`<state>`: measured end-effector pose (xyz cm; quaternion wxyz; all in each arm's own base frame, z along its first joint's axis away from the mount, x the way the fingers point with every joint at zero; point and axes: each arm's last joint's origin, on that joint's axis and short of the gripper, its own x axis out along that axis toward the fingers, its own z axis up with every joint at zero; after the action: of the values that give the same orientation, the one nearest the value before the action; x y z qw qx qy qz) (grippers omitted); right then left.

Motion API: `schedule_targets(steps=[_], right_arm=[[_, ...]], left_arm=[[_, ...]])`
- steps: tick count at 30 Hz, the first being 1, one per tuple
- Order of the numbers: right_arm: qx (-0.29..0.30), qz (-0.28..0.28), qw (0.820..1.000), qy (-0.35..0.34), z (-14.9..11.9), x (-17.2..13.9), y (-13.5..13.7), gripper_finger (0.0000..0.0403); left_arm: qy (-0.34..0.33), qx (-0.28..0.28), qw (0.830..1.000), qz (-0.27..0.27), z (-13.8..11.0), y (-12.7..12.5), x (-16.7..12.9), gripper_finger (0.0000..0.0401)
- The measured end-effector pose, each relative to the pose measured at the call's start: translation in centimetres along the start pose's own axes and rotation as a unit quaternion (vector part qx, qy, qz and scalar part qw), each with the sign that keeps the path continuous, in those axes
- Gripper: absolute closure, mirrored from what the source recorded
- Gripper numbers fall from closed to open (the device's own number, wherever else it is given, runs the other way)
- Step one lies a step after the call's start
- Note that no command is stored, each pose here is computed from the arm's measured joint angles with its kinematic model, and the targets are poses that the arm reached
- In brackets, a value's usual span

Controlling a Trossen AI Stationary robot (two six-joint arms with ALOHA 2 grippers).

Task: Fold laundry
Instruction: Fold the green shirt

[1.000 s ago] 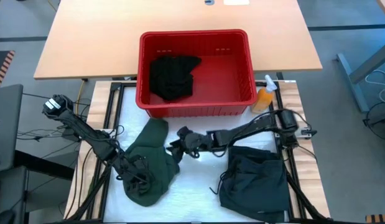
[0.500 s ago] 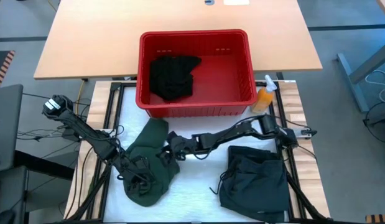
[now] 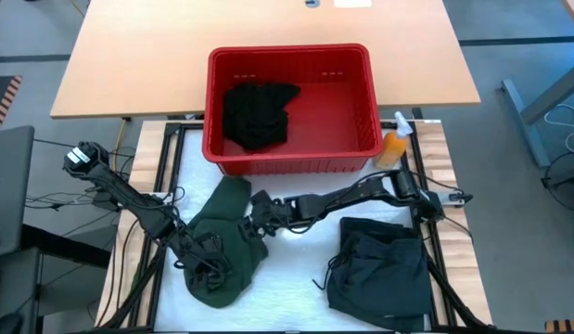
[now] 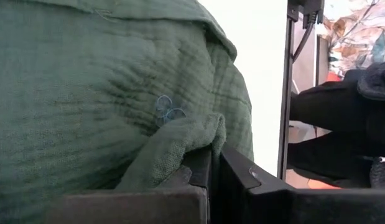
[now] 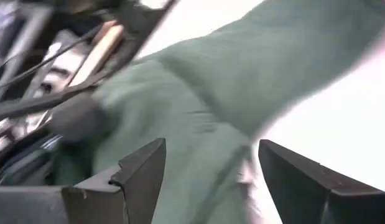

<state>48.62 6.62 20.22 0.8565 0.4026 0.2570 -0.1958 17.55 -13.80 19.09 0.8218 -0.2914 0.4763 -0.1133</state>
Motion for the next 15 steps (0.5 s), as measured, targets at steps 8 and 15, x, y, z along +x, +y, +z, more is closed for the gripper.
schedule_targets(steps=[8,15], right_arm=[[0.046,0.022,0.998,0.033,-1.1,3.1,-1.5,0.0116],[0.044,0.117,0.992,0.014,-2.1,4.5,-0.4,0.0123]], left_arm=[[-0.025,0.022,0.999,-0.012,0.3,-0.3,0.0,0.0401],[-0.024,0.023,0.999,-0.010,0.3,-0.3,0.0,0.0401]])
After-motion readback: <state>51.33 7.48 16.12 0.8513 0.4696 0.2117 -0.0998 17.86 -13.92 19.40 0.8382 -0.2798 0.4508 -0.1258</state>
